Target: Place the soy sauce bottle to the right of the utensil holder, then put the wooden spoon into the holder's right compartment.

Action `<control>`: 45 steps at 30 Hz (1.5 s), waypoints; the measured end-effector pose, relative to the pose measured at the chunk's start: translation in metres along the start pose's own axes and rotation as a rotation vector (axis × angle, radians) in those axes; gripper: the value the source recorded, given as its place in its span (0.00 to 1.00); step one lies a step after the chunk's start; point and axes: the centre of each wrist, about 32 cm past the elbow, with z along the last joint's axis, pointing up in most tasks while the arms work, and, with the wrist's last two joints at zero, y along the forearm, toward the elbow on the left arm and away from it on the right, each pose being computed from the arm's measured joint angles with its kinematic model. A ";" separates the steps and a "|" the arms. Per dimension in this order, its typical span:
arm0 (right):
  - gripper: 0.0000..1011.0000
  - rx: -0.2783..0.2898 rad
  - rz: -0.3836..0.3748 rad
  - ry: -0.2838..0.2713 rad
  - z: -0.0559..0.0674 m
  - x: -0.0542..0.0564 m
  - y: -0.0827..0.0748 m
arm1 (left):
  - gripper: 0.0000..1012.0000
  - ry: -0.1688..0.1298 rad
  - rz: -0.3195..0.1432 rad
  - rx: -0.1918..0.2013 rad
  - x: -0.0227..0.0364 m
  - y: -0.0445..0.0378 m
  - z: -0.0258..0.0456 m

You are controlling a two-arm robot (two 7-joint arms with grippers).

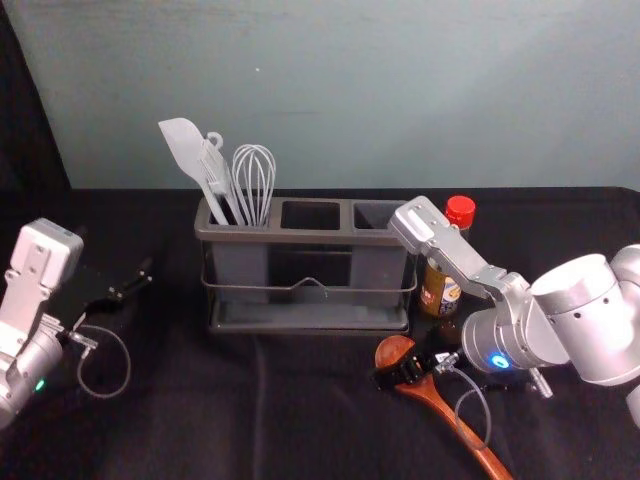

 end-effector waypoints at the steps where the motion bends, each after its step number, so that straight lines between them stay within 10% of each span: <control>1: 0.99 0.000 0.001 -0.002 0.001 0.000 0.001 | 1.00 0.000 0.000 0.000 0.0000 0.0000 0.0000; 32: 0.99 -0.004 0.010 -0.009 0.002 -0.002 0.004 | 1.00 0.000 0.000 0.000 0.0000 0.0000 0.0000; 45: 0.82 -0.004 0.010 -0.008 0.001 -0.002 0.004 | 1.00 0.000 0.000 0.000 0.0000 0.0000 0.0000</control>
